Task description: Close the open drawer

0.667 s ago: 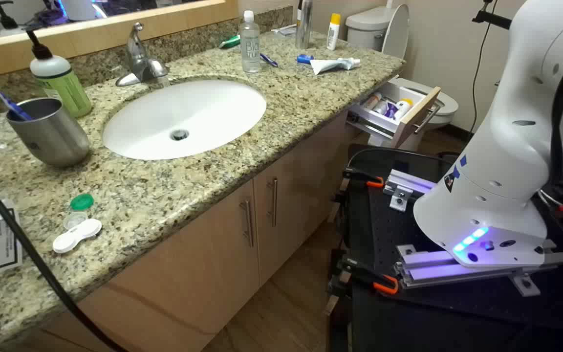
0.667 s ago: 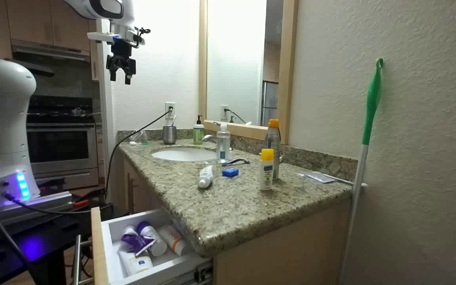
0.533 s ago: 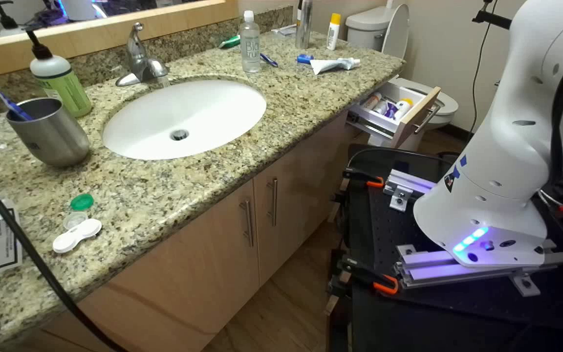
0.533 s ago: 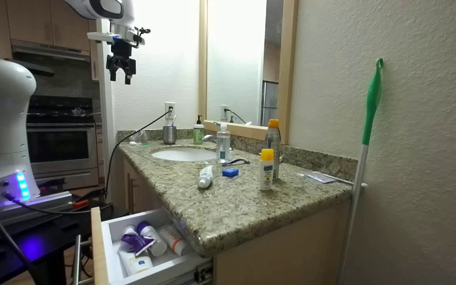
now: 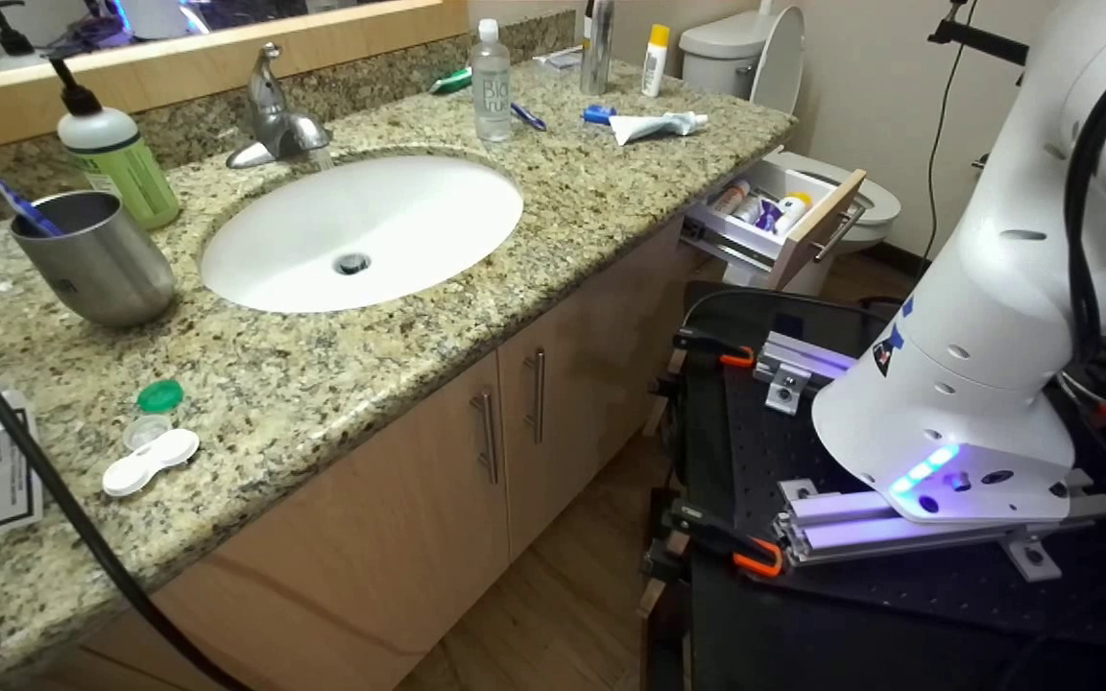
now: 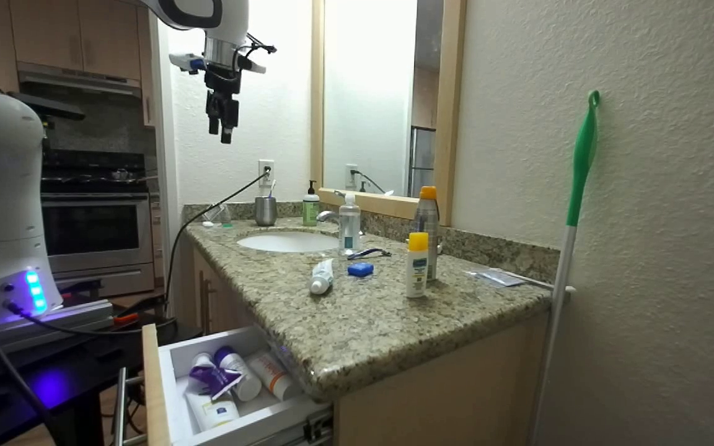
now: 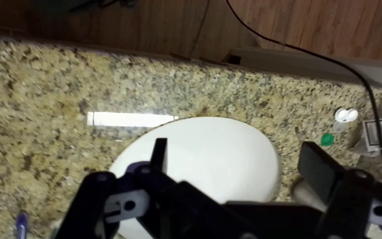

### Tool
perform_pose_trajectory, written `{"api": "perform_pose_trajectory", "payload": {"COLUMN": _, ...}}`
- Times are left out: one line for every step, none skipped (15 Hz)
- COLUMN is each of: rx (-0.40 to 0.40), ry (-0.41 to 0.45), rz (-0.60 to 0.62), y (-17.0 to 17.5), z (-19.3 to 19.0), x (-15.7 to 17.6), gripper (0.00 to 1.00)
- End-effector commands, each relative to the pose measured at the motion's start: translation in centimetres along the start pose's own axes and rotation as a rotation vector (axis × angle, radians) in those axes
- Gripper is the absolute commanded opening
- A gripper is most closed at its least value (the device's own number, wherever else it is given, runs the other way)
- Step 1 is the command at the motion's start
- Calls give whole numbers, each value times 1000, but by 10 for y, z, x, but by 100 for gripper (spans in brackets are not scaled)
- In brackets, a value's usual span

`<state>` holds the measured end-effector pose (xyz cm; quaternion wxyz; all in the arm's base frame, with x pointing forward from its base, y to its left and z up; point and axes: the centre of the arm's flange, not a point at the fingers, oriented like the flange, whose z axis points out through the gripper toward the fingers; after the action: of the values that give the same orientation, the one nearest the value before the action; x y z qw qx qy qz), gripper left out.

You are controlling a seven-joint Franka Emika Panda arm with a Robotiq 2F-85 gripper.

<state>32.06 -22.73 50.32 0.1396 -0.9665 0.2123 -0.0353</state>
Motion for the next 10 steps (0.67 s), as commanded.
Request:
{"api": "perform_pose_trajectory", "payload": {"rx": 68, "ry": -32, "rz": 200, "y": 93, "z": 39, "x": -22, "gripper": 100}}
{"api": "perform_pose_trajectory", "payload": {"rx": 79, "ry": -47, "rz": 267, "y": 114, "z": 56, "x": -36, "gripper": 100}}
{"api": "perform_pose_trajectory", "payload": {"rx": 88, "ry": -60, "rz": 333, "y": 134, "z": 72, "x": -49, "gripper": 100}}
{"api": "perform_pose_trajectory", "payload": {"rx": 105, "ry": -72, "rz": 398, "y": 151, "z": 89, "x": -63, "gripper": 100}}
{"api": "perform_pose_trajectory", "payload": {"rx": 149, "ry": -71, "rz": 449, "y": 150, "z": 93, "x": -70, "gripper": 100}}
{"api": "perform_pose_trajectory", "payload": {"rx": 109, "ry": -76, "rz": 369, "y": 141, "z": 68, "x": -59, "gripper": 100}}
{"api": "perform_pose_trajectory", "payload": {"rx": 126, "ry": -86, "rz": 404, "y": 149, "z": 78, "x": -67, "gripper": 100}}
{"api": "perform_pose_trajectory", "payload": {"rx": 134, "ry": -91, "rz": 421, "y": 152, "z": 83, "x": -70, "gripper": 100}}
{"api": "perform_pose_trajectory", "payload": {"rx": 135, "ry": -92, "rz": 428, "y": 152, "z": 84, "x": -70, "gripper": 100}}
{"api": "perform_pose_trajectory", "payload": {"rx": 135, "ry": -91, "rz": 432, "y": 151, "z": 84, "x": -70, "gripper": 100}}
